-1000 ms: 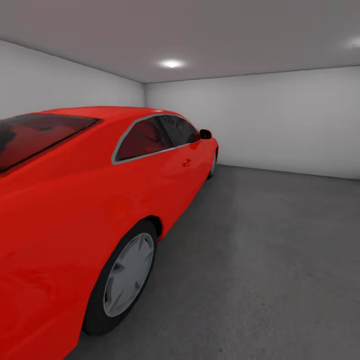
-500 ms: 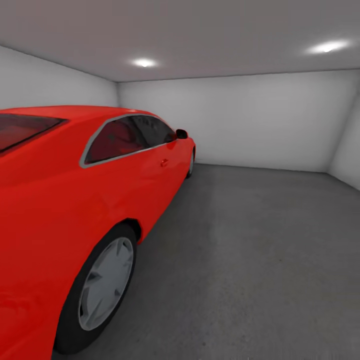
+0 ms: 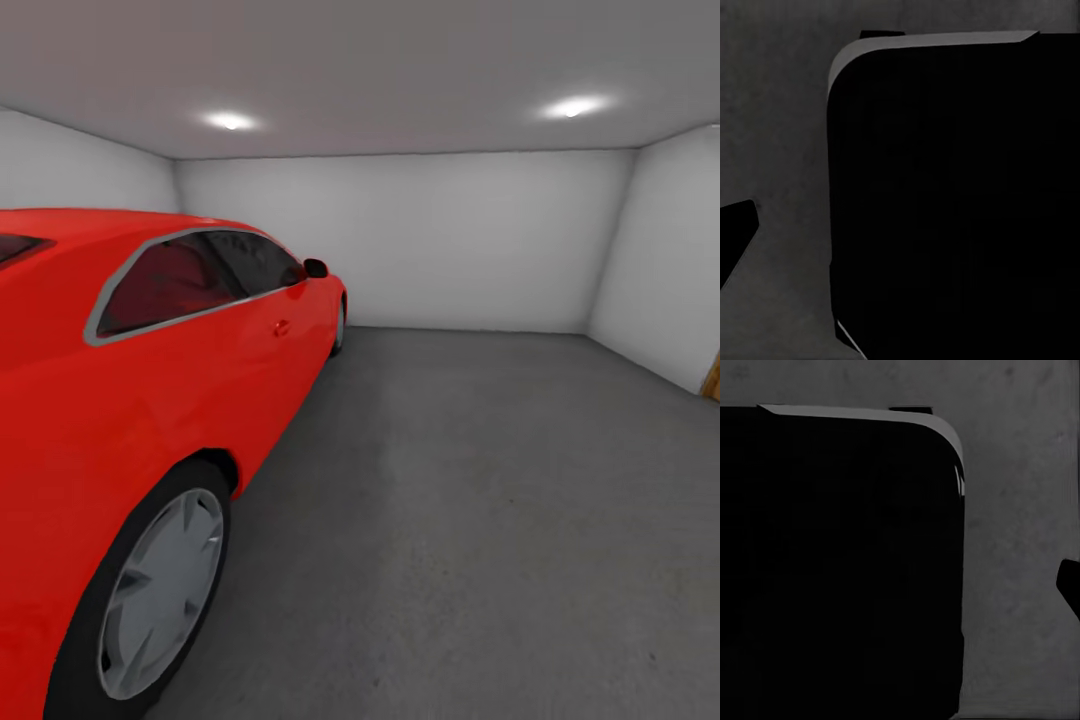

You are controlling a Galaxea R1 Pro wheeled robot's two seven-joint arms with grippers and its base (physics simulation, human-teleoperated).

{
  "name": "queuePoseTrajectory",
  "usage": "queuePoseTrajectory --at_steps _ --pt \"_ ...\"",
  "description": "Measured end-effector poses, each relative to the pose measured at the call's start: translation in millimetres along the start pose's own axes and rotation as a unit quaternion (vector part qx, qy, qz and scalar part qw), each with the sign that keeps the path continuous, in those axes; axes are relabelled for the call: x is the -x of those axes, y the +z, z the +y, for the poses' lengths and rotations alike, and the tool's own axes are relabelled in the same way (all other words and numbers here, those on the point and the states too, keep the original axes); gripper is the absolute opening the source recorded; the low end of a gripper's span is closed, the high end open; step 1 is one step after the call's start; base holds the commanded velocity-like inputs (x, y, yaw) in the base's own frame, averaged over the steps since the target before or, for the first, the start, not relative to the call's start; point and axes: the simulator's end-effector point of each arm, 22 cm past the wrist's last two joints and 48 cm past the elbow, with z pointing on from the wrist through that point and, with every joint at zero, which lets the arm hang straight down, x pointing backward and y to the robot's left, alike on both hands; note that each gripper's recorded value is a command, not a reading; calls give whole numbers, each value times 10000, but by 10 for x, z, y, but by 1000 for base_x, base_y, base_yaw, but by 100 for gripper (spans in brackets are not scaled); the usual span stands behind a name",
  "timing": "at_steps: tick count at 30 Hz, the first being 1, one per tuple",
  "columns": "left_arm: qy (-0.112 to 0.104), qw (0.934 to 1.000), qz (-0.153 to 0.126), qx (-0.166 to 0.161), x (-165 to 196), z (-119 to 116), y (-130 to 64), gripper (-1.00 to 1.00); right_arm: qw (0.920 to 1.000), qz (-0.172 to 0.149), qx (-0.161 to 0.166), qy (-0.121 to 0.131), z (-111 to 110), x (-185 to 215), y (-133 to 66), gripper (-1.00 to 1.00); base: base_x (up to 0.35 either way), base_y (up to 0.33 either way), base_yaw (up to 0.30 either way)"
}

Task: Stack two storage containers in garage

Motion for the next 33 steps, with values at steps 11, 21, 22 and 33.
queuePoseTrajectory --at_steps 11,21,22,33 --pt "1 10000 6 -6 -7 -3 0 100 10000 -5 -2 2 -3 2 0 100 17 0 -300" --pt "1 10000 5 -6 -7 -2 -1 100 10000 -5 -4 3 -5 2 0 100 92 0 -300" --pt "1 10000 6 -6 -7 -2 -1 100 10000 -6 -3 1 -5 2 0 100 93 0 -300" --pt "1 10000 6 -6 -8 -2 -1 100 10000 -6 2 5 4 2 0 100 93 0 -300"
